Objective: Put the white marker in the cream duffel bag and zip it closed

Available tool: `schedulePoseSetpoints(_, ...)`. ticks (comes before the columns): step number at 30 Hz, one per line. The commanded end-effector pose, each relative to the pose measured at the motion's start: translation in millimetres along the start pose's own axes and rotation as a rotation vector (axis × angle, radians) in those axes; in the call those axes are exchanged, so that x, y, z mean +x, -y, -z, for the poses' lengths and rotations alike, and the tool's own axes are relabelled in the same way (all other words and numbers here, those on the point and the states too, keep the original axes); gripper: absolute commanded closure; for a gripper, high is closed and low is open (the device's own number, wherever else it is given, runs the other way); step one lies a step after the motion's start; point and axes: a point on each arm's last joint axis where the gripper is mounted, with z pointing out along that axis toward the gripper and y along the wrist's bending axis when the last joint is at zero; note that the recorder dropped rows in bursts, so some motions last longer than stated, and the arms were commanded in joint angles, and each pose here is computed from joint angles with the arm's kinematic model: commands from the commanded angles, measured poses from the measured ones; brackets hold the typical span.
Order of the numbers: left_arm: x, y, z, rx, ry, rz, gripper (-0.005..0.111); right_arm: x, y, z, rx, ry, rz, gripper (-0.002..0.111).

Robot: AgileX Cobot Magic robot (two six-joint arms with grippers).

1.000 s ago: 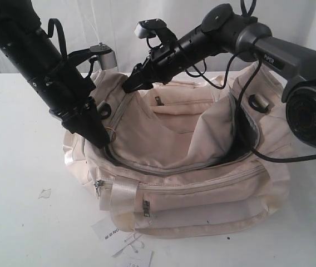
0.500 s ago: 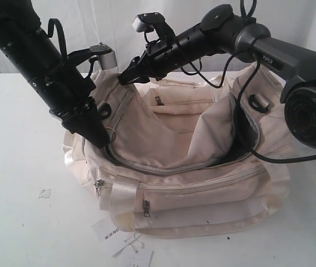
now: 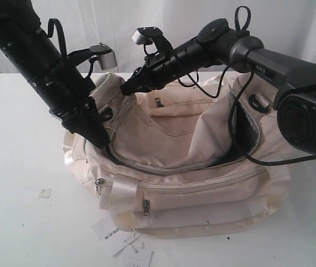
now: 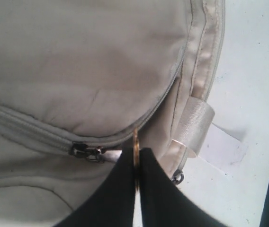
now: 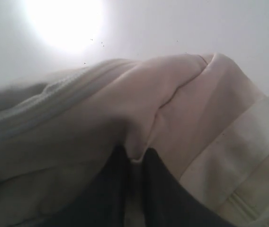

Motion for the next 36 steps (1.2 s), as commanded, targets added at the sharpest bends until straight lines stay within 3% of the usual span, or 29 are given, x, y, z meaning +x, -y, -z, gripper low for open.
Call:
schedulePoseSetpoints(1, 2.8, 12.6, 3.4, 0.082, -0.034, 0.032, 0.107, -3.0, 7.3, 0.3, 0.069, 0.040, -0.056, 0.108)
schedulePoseSetpoints(7, 2.1, 16.8, 6.6, 0.080, -0.025, 0.038, 0.107, -6.1, 11.9, 0.9, 0.117, 0.078, -0.091, 0.108)
schedulePoseSetpoints(14, 11.8, 41.2, 11.8, 0.087, -0.031, -0.001, 0.107, -7.1, 13.0, 1.1, 0.129, 0.089, -0.092, 0.108)
schedulePoseSetpoints(21, 45.3, 58.2, -13.5, 0.183, -0.111, 0.024, 0.107, -7.2, 14.1, 2.4, 0.128, 0.094, -0.095, 0.108)
schedulePoseSetpoints(30, 51.7, 65.5, -23.8, 0.261, -0.076, 0.055, 0.107, -5.6, 11.8, 2.0, 0.103, 0.076, -0.095, 0.108)
schedulePoseSetpoints(32, 51.6, 65.5, -23.7, 0.261, -0.075, 0.052, 0.107, -5.0, 10.9, 1.9, 0.094, 0.069, -0.095, 0.104)
schedulePoseSetpoints(36, 51.6, 65.5, -23.7, 0.262, -0.073, 0.033, 0.097, -3.9, 6.7, 2.7, 0.058, 0.041, -0.090, 0.081)
